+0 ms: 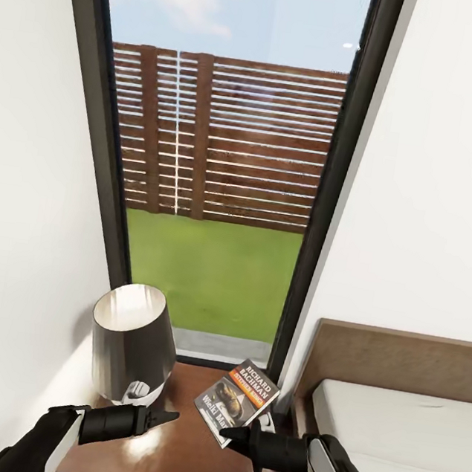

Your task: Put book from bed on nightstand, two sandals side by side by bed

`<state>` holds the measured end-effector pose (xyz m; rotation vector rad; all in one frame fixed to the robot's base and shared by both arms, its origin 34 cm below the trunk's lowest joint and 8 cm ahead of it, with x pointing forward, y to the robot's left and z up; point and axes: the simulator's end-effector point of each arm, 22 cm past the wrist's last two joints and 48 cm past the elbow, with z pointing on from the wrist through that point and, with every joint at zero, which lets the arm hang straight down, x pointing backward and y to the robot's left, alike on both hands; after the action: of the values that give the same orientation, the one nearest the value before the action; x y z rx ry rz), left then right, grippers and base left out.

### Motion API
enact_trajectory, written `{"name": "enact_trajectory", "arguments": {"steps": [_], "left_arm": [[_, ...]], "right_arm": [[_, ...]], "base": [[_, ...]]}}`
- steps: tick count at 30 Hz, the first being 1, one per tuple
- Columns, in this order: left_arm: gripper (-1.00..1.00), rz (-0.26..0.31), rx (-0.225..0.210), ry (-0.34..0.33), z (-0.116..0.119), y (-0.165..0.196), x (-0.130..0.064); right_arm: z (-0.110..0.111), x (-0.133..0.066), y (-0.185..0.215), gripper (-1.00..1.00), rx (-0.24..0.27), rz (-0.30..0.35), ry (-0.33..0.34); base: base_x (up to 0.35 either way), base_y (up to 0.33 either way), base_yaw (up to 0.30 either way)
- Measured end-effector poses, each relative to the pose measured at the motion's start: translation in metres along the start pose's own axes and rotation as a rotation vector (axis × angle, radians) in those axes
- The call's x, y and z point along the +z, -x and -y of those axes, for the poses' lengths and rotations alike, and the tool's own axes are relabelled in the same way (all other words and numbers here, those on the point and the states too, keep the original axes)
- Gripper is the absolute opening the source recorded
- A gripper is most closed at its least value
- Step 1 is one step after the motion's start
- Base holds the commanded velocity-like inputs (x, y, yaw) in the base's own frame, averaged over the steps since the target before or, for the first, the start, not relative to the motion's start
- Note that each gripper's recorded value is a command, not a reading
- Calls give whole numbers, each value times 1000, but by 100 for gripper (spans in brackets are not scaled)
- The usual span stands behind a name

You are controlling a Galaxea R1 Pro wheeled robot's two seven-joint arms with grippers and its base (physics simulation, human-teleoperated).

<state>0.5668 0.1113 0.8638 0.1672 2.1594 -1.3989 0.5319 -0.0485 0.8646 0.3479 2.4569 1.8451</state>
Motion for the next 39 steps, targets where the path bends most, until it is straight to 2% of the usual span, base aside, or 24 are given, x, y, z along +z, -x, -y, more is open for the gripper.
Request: {"name": "enact_trajectory", "arguments": {"steps": [13,17,22,25,27,29,32,39], "left_arm": [[100,0,1,-3,-12,-5,6],[100,-1,0,-2,-16,-7,8],[100,-1,0,-2,-21,-9,10],[100,-1,0,-2,-25,-11,12],[100,-1,0,-3,-27,-12,13],[100,-1,0,-2,-29,-13,14],[100,-1,0,-2,-32,-14,15],[100,0,0,-2,-40,-18,18]], "right_arm": [[23,5,0,-100,35,-2,-6],[56,5,-13,-100,118,-16,-42],[67,7,-15,-100,144,-17,-46],[79,8,-16,-100,145,-22,-84],[95,19,-24,-100,141,-42,-167],[96,26,-25,-100,145,-47,-169],[89,32,-24,-100,139,-47,-138],[88,37,-18,-100,116,-43,-117]], "base": [[0,0,0],[0,0,0],[0,0,0],[0,0,0],[0,0,0],[0,0,0],[0,0,0],[0,0,0]]}}
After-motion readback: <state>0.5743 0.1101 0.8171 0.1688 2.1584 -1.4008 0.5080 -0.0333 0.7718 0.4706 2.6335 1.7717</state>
